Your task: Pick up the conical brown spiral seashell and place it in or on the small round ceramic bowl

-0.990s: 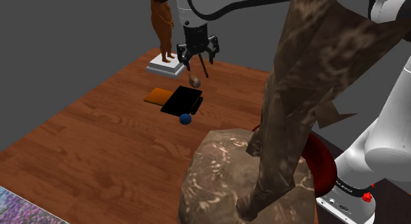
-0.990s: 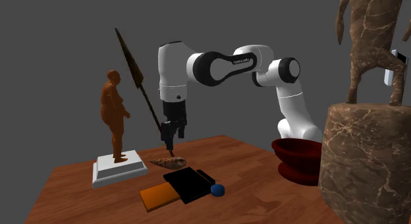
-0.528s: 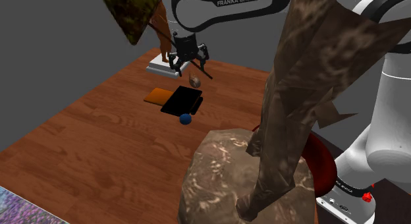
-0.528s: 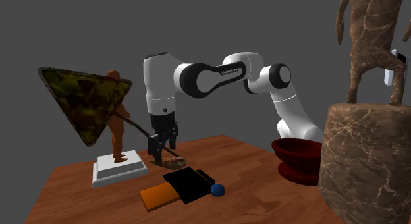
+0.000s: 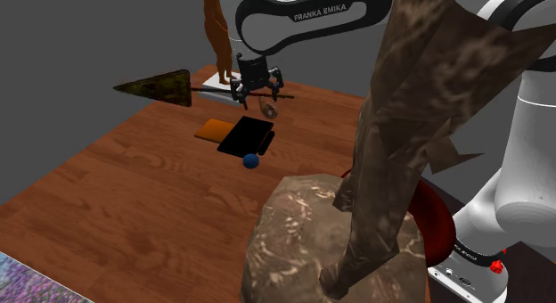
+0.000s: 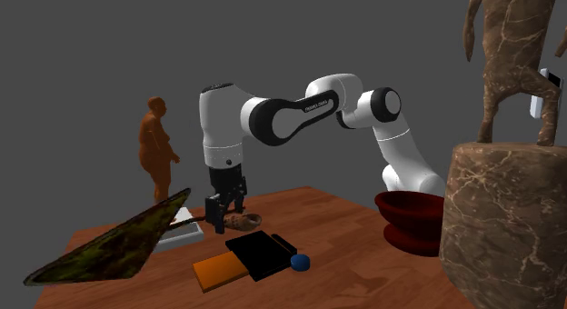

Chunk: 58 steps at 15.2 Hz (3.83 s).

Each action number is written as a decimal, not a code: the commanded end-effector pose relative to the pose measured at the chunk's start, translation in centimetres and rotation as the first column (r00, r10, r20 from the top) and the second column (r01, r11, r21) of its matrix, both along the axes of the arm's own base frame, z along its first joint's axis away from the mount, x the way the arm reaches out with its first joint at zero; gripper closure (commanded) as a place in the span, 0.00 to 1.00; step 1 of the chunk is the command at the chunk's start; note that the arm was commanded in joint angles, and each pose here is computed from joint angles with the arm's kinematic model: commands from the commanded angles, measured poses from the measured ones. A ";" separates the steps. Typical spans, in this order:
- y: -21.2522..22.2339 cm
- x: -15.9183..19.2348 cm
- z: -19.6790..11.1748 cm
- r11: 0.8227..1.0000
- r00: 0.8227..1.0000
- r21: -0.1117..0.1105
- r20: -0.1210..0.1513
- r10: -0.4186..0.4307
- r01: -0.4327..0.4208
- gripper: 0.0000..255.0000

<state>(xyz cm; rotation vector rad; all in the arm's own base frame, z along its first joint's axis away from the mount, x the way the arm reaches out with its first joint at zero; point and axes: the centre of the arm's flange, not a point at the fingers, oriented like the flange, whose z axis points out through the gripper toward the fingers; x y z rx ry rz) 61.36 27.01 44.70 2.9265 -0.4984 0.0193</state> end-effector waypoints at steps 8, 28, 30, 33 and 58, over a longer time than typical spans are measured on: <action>0.0 0.0 -0.1 1.000 1.000 0.000 0.000 0.000 0.000 1.00; 0.0 0.0 7.9 1.000 1.000 0.000 0.000 0.000 0.000 1.00; 0.0 0.0 9.0 1.000 1.000 0.000 0.000 0.000 0.000 1.00; 0.0 0.0 10.5 1.000 1.000 0.000 0.000 0.000 0.000 1.00; 2.1 -15.7 17.1 1.000 1.000 0.000 0.000 0.000 0.000 1.00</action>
